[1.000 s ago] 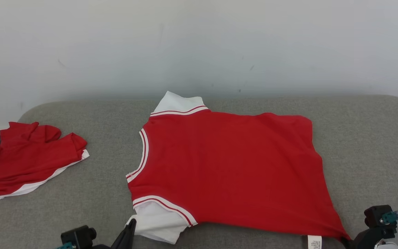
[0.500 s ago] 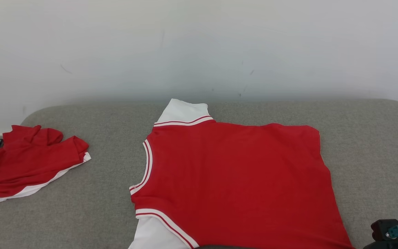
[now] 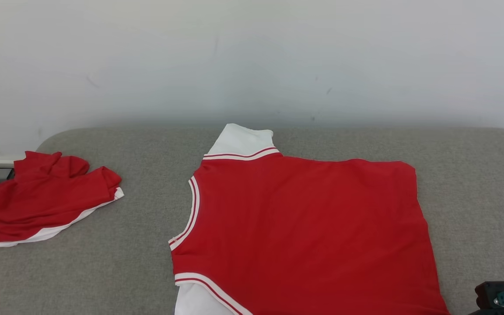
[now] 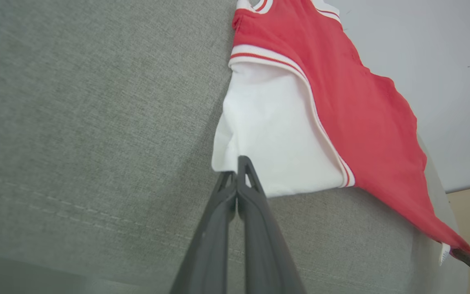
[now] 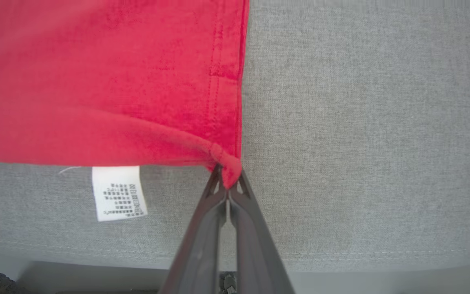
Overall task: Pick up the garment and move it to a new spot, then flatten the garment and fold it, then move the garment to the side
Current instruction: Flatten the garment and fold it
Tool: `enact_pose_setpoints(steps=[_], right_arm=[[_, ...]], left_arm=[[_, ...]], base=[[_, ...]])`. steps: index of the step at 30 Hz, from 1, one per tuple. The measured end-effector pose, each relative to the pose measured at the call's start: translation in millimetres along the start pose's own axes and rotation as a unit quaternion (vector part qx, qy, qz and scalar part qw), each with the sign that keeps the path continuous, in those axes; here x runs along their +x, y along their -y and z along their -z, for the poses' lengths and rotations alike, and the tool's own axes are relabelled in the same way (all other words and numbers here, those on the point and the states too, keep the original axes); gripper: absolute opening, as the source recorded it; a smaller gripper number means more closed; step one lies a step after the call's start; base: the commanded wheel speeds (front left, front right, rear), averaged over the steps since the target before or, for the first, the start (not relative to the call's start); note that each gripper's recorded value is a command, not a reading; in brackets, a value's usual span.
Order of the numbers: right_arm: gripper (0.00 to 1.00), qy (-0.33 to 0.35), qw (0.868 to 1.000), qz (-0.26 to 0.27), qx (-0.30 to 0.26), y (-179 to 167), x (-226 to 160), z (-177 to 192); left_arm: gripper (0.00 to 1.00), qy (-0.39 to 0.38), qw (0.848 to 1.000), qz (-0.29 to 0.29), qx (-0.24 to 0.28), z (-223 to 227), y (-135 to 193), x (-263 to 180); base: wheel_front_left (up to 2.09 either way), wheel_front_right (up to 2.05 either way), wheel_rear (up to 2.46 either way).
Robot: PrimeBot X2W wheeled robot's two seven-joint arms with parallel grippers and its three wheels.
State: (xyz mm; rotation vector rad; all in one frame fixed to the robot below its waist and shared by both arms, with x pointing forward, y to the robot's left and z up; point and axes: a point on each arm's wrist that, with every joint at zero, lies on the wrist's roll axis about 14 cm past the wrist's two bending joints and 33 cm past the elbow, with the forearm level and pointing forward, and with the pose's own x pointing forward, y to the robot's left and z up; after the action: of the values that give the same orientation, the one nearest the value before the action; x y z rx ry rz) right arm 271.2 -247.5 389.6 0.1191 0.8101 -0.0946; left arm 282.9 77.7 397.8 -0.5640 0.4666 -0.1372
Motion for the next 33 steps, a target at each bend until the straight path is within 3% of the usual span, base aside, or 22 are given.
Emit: enact_pose_setpoints(steps=[2, 3, 4, 5, 13, 21, 27, 33], right_arm=[[0.00, -0.002, 1.000, -0.002, -0.002, -2, 1, -1], [0.31, -0.002, 1.000, -0.004, -0.004, -4, 2, -2], [1.00, -0.002, 1.000, -0.006, -0.004, -6, 2, -3], [1.00, -0.005, 1.000, -0.009, -0.003, -8, 3, -3], [1.00, -0.007, 1.000, -0.020, -0.011, -16, 0, -6], [1.00, 0.003, 1.000, 0.008, 0.002, 6, -14, -6], [1.00, 0.118, 0.992, 0.034, 0.017, 20, -30, -59], [1.00, 0.225, 0.968, -0.021, 0.108, -21, -45, -92]], left_arm=[[0.00, -0.003, 1.000, 0.001, 0.004, 1, 1, -1], [0.27, -0.008, 1.000, 0.001, 0.008, 3, 1, -1], [0.81, -0.010, 1.000, 0.001, 0.010, 4, 1, -1], [1.00, -0.010, 1.000, 0.002, 0.010, 4, 1, -1], [1.00, -0.026, 0.999, 0.001, 0.021, 6, -3, -3], [1.00, 0.032, 0.997, -0.028, 0.060, -37, -35, -6], [1.00, 0.118, 0.986, -0.017, 0.118, -90, -30, -5], [1.00, 0.188, 0.969, 0.010, 0.159, -127, -8, -9]], base=[[0.00, 0.00, 0.00], [0.00, 0.00, 0.00], [0.00, 0.00, 0.00], [0.00, 0.00, 0.00], [0.00, 0.00, 0.00], [0.00, 0.00, 0.00], [0.00, 0.00, 0.00], [0.00, 0.00, 0.00]])
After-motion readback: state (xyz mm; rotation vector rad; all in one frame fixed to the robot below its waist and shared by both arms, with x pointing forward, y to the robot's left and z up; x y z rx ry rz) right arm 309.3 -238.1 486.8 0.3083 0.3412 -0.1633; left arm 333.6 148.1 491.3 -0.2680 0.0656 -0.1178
